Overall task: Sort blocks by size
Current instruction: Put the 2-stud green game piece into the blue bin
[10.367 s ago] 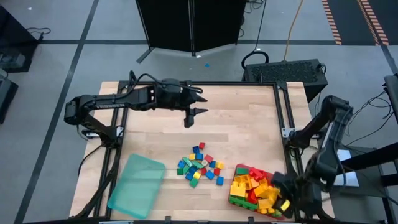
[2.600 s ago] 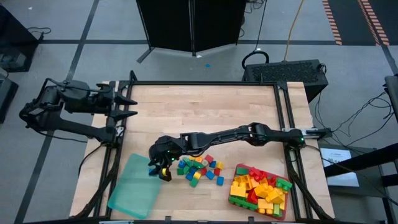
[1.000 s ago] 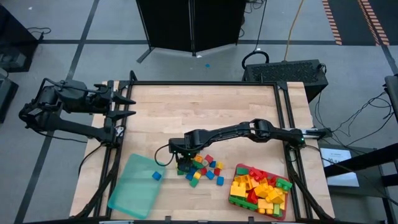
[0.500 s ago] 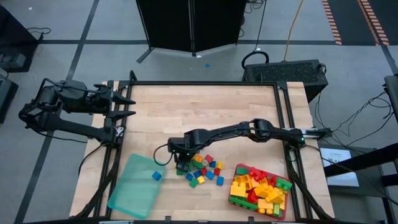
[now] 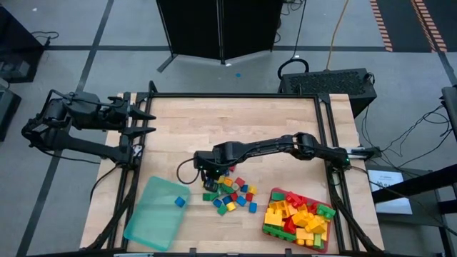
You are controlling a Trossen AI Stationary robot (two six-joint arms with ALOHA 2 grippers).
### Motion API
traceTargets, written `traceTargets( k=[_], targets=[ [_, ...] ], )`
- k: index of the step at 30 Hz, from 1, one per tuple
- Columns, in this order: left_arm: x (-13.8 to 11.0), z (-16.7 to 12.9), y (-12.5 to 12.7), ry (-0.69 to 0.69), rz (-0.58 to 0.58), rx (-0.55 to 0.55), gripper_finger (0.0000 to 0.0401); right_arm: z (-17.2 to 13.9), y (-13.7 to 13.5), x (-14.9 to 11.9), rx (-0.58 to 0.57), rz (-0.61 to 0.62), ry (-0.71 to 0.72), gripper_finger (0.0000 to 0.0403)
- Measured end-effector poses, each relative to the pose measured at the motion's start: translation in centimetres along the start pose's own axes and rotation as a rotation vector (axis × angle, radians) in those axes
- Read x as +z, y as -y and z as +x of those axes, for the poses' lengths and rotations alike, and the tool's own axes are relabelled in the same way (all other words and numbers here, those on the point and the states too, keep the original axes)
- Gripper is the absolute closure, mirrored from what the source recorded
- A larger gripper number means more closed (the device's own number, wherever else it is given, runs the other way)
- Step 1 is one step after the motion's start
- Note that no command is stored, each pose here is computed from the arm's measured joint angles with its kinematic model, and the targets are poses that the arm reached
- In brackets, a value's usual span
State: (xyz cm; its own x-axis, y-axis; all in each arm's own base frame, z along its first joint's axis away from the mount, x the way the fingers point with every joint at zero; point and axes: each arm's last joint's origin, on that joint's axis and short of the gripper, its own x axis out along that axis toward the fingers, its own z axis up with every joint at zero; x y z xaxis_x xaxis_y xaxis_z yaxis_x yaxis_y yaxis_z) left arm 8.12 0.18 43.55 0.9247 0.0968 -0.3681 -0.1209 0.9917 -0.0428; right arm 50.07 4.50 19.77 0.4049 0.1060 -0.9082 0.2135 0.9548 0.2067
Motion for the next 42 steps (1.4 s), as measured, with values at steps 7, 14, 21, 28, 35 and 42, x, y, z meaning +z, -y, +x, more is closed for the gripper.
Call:
traceTargets(
  k=[7,14,21,28,35,42],
  targets=[
    [0.0,0.0,0.0,0.0,0.0,0.0,0.0214,-0.5,-0.7,-1.6,0.074,0.08,-0.17,0.0305],
    [-0.1,0.0,0.0,-0.006,0.012,0.001,0.0214,-0.3,-2.8,-2.1,-0.037,0.16,-0.091,0.0127],
    [-0.1,0.0,0.0,-0.014,0.028,0.001,0.0214,0.8,-2.8,-2.3,-0.113,0.219,-0.055,0.0087],
    [-0.2,0.0,0.0,-0.022,0.028,0.002,0.0214,2.3,-3.5,-2.5,-0.098,0.232,-0.045,0.0124],
    [-0.4,-0.2,-0.1,-0.025,0.024,0.002,0.0214,3.1,-3.6,-3.4,-0.135,0.217,-0.106,0.0142],
    [-0.5,-0.3,-0.1,-0.032,0.024,0.002,0.0214,3.1,-3.4,-3.4,-0.147,0.201,-0.113,0.019]
  ],
)
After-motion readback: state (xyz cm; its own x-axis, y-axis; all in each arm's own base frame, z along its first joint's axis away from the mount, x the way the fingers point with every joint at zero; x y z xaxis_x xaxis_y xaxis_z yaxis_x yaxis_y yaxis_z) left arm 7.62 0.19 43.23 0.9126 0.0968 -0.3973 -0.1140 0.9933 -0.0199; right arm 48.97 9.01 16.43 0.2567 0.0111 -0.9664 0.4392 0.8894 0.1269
